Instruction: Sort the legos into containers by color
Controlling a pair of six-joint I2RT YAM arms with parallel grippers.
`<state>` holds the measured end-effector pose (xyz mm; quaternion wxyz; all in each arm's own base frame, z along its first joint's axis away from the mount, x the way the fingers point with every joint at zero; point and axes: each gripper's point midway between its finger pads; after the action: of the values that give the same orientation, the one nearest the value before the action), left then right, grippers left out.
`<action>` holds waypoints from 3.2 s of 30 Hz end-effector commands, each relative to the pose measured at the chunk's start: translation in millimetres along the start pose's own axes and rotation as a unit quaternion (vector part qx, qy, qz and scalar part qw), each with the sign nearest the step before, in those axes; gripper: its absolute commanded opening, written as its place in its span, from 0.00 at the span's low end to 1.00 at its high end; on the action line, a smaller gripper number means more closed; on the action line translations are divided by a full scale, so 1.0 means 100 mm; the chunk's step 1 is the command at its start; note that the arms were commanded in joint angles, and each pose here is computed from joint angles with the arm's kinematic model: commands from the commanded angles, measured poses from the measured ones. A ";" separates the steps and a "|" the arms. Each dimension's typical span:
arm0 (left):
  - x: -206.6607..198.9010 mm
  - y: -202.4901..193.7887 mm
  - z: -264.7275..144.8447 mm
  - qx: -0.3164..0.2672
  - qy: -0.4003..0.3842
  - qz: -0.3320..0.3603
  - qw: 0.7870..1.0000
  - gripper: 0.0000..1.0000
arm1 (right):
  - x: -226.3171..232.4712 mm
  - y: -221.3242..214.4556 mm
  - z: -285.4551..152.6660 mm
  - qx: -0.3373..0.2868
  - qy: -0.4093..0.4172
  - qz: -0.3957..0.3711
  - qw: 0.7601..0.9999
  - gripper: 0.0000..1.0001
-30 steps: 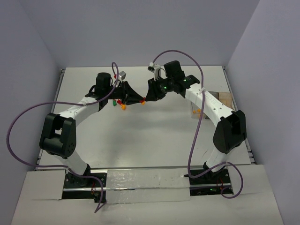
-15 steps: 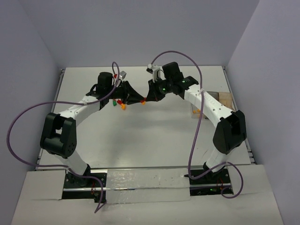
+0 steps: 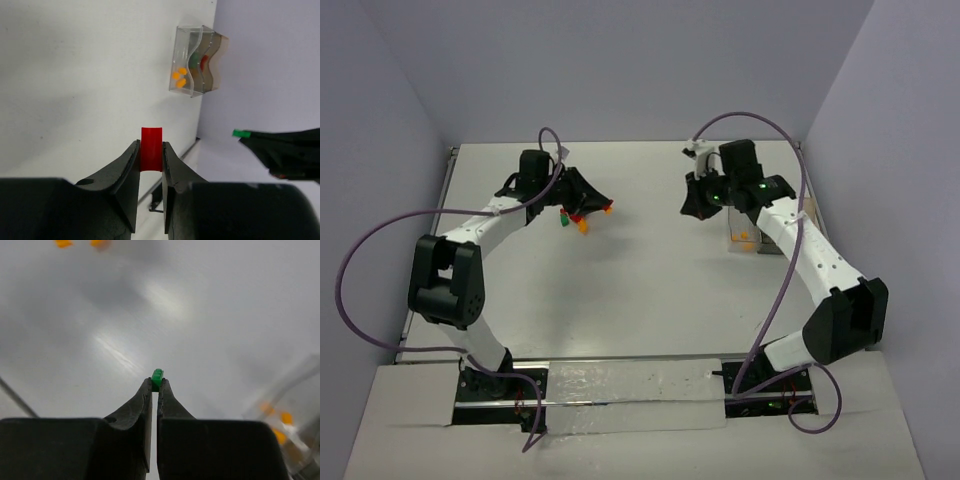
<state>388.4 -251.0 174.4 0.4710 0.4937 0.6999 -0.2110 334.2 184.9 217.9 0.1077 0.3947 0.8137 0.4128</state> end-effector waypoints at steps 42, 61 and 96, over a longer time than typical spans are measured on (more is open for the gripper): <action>-0.89 -0.29 0.31 0.050 -0.116 -0.013 0.992 0.00 | -0.80 0.22 -0.13 -0.028 -0.032 0.044 0.998 0.56; -1.45 -0.49 -0.20 0.093 -0.293 -0.042 0.951 0.00 | 0.70 0.70 0.37 -0.034 0.204 0.106 0.973 0.57; -1.26 -0.41 -0.04 0.084 -0.237 -0.028 0.967 0.00 | 0.65 0.66 0.24 -0.041 0.171 0.067 0.982 0.13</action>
<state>357.7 -331.0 249.3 0.5451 0.4290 0.5897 -0.4137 345.2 274.6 239.3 -0.0804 0.3936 0.7717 0.4930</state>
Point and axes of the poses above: each gripper's point midway between its finger pads, its own z axis out along the fingers, its own x axis along the line the jaws close on, y = z × x, and after that the axes turned 2 degrees about -z, right-handed
